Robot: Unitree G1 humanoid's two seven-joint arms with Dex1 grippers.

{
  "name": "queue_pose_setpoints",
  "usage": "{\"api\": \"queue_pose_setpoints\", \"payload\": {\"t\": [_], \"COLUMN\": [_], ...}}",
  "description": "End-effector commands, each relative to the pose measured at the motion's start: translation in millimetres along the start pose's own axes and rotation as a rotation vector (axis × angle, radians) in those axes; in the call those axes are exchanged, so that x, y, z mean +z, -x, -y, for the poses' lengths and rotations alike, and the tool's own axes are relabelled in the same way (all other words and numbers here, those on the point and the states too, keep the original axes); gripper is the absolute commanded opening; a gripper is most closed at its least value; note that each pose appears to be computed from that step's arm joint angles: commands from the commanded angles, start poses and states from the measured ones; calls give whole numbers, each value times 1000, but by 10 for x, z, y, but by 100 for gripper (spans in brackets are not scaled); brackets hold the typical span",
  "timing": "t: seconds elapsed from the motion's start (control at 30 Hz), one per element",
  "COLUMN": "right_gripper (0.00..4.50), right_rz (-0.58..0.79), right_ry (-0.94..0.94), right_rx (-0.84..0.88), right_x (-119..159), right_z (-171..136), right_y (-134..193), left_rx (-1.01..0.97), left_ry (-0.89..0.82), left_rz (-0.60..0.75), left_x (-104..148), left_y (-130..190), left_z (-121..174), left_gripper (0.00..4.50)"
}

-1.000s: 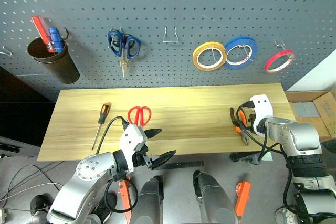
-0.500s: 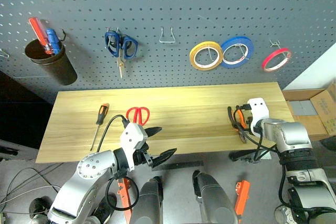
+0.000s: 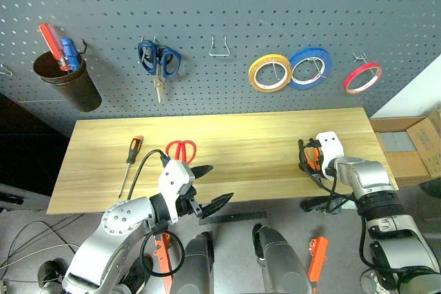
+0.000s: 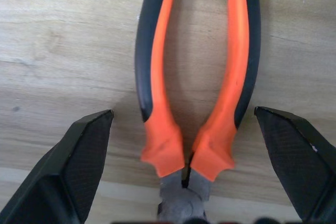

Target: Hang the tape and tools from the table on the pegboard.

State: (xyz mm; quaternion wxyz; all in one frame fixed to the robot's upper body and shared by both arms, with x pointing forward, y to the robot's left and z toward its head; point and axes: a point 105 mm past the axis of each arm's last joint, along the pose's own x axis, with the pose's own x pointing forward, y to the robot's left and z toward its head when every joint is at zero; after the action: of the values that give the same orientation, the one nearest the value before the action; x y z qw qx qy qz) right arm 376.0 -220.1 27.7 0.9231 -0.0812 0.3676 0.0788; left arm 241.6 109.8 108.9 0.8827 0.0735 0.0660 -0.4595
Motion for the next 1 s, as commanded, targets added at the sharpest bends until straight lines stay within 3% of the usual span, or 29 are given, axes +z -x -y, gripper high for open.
{"api": "queue_pose_setpoints", "payload": {"t": [0.03,0.23,0.47,0.6,0.73,0.87,1.0], "right_gripper": [409,218,215,215,215,215,215], "right_rz": [3,-23,0,116,206,272,349], "right_ry": [9,5,16,46,101,200,291], "right_rx": [-19,-28,6,82,237,430,683], "right_x": [14,-49,50,258,384,407,563], "right_z": [53,75,42,-87,-345,-628,-1059], "right_y": [-7,-20,45,165,382,631,921], "left_rx": [-14,-7,11,108,158,98,134], "left_ry": [-28,-29,-32,-89,-95,-55,-64], "left_rz": [39,39,45,97,147,122,126], "left_x": [130,134,151,254,330,230,275], "left_y": [5,8,20,23,35,116,271], "left_z": [40,13,-22,-168,-205,-101,-227], "left_gripper": [450,450,450,450,450,450,450]}}
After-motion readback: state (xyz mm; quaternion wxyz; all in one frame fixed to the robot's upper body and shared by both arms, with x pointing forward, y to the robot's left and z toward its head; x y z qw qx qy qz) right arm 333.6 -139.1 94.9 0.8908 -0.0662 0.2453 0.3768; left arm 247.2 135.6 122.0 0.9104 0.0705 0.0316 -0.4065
